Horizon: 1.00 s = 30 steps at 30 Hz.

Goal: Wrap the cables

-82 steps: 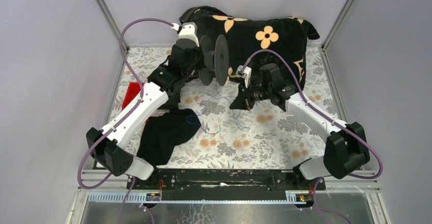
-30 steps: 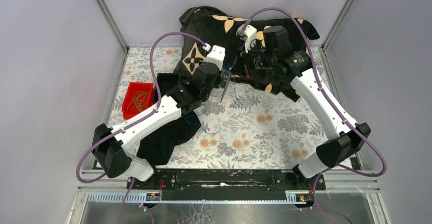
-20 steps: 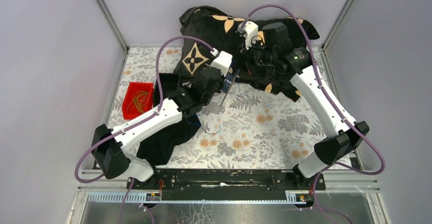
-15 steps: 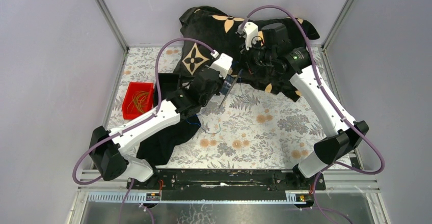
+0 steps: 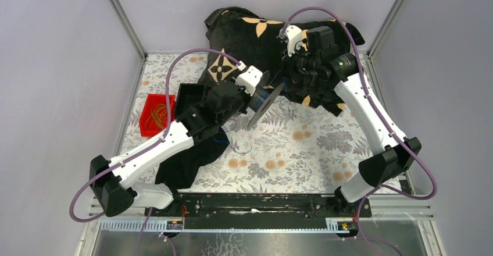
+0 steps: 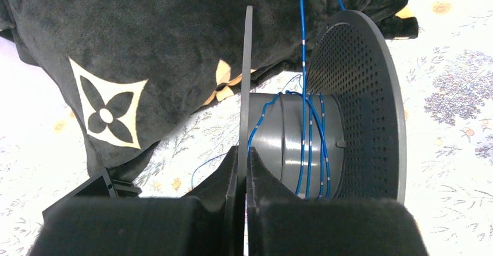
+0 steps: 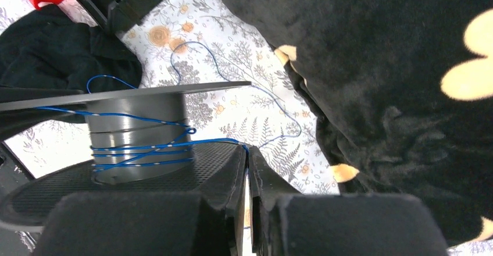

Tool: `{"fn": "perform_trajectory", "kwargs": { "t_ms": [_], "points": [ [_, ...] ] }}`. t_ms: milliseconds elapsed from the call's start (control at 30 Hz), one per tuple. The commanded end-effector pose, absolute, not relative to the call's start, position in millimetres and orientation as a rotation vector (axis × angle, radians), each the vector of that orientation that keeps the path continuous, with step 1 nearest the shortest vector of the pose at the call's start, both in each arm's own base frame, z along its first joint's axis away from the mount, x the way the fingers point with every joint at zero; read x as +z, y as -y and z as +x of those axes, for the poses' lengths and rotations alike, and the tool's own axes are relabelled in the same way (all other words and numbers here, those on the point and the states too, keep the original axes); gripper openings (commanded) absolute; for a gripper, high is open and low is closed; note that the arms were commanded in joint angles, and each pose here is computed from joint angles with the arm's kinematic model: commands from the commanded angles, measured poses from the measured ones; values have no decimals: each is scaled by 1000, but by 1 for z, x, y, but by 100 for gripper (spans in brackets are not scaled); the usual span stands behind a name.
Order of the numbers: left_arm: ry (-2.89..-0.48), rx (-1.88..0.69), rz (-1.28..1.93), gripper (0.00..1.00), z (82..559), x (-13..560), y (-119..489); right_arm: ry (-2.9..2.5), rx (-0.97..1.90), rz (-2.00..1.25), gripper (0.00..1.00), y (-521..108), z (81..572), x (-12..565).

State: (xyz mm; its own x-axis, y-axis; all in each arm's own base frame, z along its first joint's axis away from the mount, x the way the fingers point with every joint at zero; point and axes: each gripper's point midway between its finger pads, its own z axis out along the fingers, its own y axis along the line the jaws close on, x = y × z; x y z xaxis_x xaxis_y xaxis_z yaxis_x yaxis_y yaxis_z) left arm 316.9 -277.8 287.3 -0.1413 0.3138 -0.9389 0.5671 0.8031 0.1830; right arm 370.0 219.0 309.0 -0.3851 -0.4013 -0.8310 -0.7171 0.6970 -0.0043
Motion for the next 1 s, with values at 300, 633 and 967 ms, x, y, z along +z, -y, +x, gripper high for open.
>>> {"fn": "perform_trajectory", "kwargs": {
  "t_ms": [300, 633, 967],
  "points": [
    [-1636, -347, 620, 0, 312, 329, 278, -2105, 464, -807, 27, -185, 383, 273],
    [-1676, -409, 561, 0, 320, 333, 272, -2111, 517, -826, 59, -170, 362, 248],
    [-1703, -466, 543, 0, 320, 336, 268, -2105, 526, -752, 81, -155, 357, 230]
  ]
}}
